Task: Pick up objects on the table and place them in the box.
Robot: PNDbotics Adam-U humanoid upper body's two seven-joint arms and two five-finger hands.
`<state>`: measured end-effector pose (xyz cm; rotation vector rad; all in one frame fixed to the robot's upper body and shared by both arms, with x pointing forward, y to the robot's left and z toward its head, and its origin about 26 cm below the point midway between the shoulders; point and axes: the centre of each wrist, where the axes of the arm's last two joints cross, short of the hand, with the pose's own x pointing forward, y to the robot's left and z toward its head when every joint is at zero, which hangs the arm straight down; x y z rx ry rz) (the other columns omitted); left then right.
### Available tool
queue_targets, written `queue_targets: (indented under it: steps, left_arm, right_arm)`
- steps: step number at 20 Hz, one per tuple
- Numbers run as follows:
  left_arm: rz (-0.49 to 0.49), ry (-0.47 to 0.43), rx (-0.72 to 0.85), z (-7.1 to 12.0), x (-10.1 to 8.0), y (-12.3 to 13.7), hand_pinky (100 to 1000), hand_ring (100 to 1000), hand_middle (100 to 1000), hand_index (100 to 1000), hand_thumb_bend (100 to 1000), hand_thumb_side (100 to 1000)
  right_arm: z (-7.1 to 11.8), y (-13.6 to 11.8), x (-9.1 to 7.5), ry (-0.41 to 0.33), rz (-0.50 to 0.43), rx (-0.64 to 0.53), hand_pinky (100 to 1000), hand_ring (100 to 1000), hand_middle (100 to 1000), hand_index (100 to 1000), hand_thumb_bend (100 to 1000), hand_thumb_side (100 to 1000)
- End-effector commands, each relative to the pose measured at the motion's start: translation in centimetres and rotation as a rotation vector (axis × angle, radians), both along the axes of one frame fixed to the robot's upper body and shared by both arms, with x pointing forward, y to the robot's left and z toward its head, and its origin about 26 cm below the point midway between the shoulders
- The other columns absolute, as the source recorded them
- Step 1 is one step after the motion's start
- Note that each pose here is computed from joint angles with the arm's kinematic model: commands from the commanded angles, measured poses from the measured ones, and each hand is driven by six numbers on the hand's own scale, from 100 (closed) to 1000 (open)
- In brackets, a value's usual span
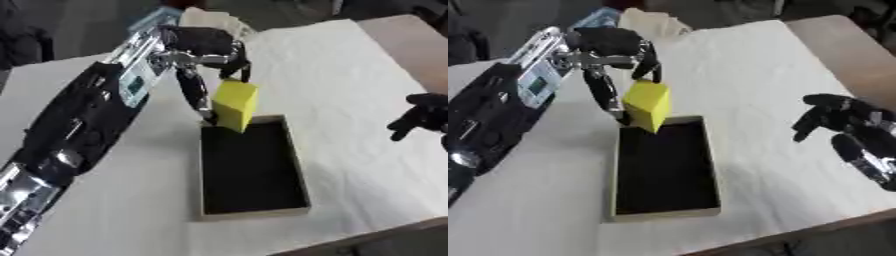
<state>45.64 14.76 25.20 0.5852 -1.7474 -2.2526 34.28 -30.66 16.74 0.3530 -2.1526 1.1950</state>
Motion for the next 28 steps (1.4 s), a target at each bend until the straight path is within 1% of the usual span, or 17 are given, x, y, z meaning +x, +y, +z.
queue_targets:
  steps: [1, 4, 7, 8, 10, 12, 14, 16, 18, 22, 28]
  left_arm:
    - [-0.077, 0.006, 0.104, 0.2, -0.1, -0.6, 680, 486, 381, 622, 765, 189]
    - [-0.106, 0.022, 0.134, -0.4, -0.3, -1.0, 689, 506, 407, 638, 775, 199]
    - [-0.123, 0.038, 0.163, -0.9, -0.4, -1.3, 717, 586, 499, 697, 838, 211]
    - [-0.125, 0.042, 0.171, -1.1, -0.4, -1.4, 732, 629, 555, 730, 872, 214]
    - [-0.131, 0.051, 0.188, -1.3, -0.4, -1.4, 758, 696, 633, 779, 927, 242]
    - [-0.133, 0.054, 0.195, -1.4, -0.4, -1.4, 778, 726, 679, 804, 955, 256]
    - [-0.135, 0.057, 0.207, -1.4, -0.4, -1.3, 802, 758, 743, 839, 976, 288]
    - [-0.137, 0.058, 0.205, -1.3, -0.5, -1.2, 815, 768, 764, 851, 991, 296]
    - [-0.138, 0.056, 0.187, -1.0, -0.6, -1.1, 820, 769, 766, 854, 989, 302]
    - [-0.137, 0.044, 0.102, 0.3, -1.0, -0.6, 817, 750, 745, 850, 975, 320]
    - [-0.116, 0.028, -0.046, 2.3, -2.4, 1.1, 817, 728, 727, 849, 956, 346]
  right_arm:
    - [0.8, 0.0, 0.1, -0.102, 0.086, -0.078, 781, 639, 665, 939, 100, 630]
    - [0.7, 0.1, 0.1, -0.098, 0.089, -0.081, 781, 639, 664, 938, 100, 632]
    - [0.6, 0.1, 0.1, -0.096, 0.093, -0.089, 781, 639, 663, 936, 100, 636]
    - [0.6, 0.1, 0.1, -0.095, 0.094, -0.09, 781, 639, 662, 935, 100, 637]
    - [0.5, 0.1, 0.1, -0.095, 0.096, -0.094, 781, 640, 662, 935, 100, 638]
    - [0.5, 0.1, 0.1, -0.094, 0.097, -0.098, 781, 640, 662, 935, 100, 638]
    - [0.4, 0.1, 0.1, -0.093, 0.098, -0.099, 781, 640, 662, 934, 100, 638]
    - [0.4, 0.1, 0.1, -0.091, 0.098, -0.099, 780, 640, 662, 936, 100, 637]
    - [0.3, 0.1, 0.1, -0.09, 0.097, -0.096, 780, 640, 662, 936, 100, 636]
    - [0.1, 0.0, 0.1, -0.085, 0.092, -0.094, 780, 640, 662, 936, 100, 638]
    - [-0.3, -0.5, 0.0, -0.072, 0.072, -0.096, 780, 640, 661, 937, 100, 640]
